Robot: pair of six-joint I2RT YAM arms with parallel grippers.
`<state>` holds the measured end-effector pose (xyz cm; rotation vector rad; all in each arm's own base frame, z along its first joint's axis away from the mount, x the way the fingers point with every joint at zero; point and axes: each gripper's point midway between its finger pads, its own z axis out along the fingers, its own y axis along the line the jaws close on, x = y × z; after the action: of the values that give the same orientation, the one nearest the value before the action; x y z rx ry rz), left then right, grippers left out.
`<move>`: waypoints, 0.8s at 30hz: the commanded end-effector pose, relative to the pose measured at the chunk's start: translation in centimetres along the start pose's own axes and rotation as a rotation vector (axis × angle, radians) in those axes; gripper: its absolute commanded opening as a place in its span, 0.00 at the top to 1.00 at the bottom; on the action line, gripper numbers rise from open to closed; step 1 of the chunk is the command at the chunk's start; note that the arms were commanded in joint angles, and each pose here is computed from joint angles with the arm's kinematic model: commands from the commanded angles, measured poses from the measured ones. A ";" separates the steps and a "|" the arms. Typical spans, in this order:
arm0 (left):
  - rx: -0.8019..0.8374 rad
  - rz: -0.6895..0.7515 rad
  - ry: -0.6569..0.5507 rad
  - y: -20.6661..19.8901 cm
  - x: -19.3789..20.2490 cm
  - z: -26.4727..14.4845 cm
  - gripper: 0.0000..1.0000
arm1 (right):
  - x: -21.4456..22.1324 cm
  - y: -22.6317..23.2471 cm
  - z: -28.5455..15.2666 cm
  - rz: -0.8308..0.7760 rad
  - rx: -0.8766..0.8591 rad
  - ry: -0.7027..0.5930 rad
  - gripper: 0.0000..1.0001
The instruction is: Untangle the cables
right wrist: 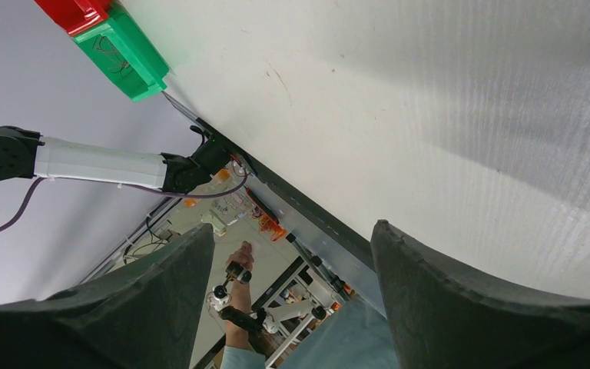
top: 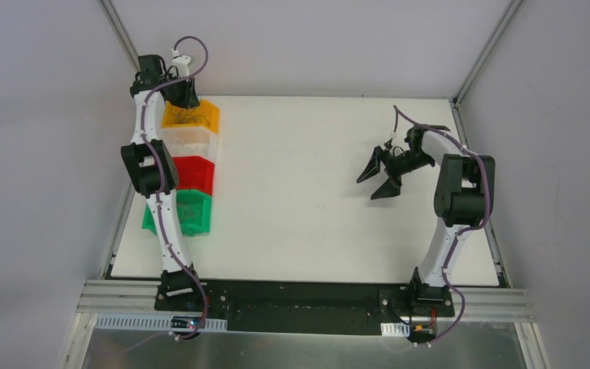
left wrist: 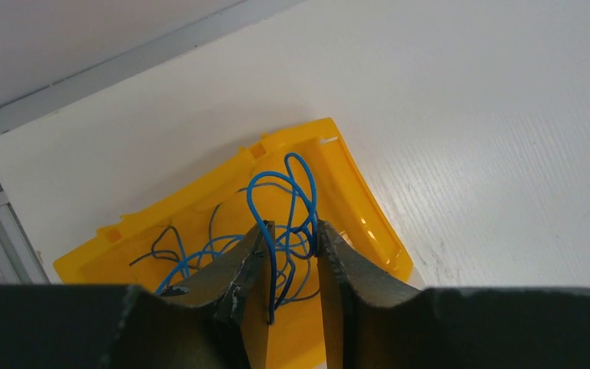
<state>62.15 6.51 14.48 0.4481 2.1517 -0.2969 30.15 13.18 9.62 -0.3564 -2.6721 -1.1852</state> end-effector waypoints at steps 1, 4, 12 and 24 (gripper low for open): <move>-0.001 0.059 -0.072 -0.2 -3.1 -3.3 0.71 | 0.1 1.4 -0.7 -0.050 -0.003 -0.017 0.22; -0.016 0.049 -0.079 0.0 -3.6 -4.8 0.67 | 0.1 1.3 -0.6 -0.048 0.000 -0.016 0.22; -0.117 0.034 -0.063 0.8 -4.0 -8.8 0.33 | 0.5 2.1 -0.3 -0.078 0.006 -0.006 0.22; -0.196 -0.047 -0.086 -2.8 -7.8 -18.3 0.01 | 0.6 3.2 -2.1 -0.146 0.039 -0.047 0.21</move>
<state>55.63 9.87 26.96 0.2998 2.0862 -0.1445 30.62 14.18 10.37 -0.2735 -2.7110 -1.1740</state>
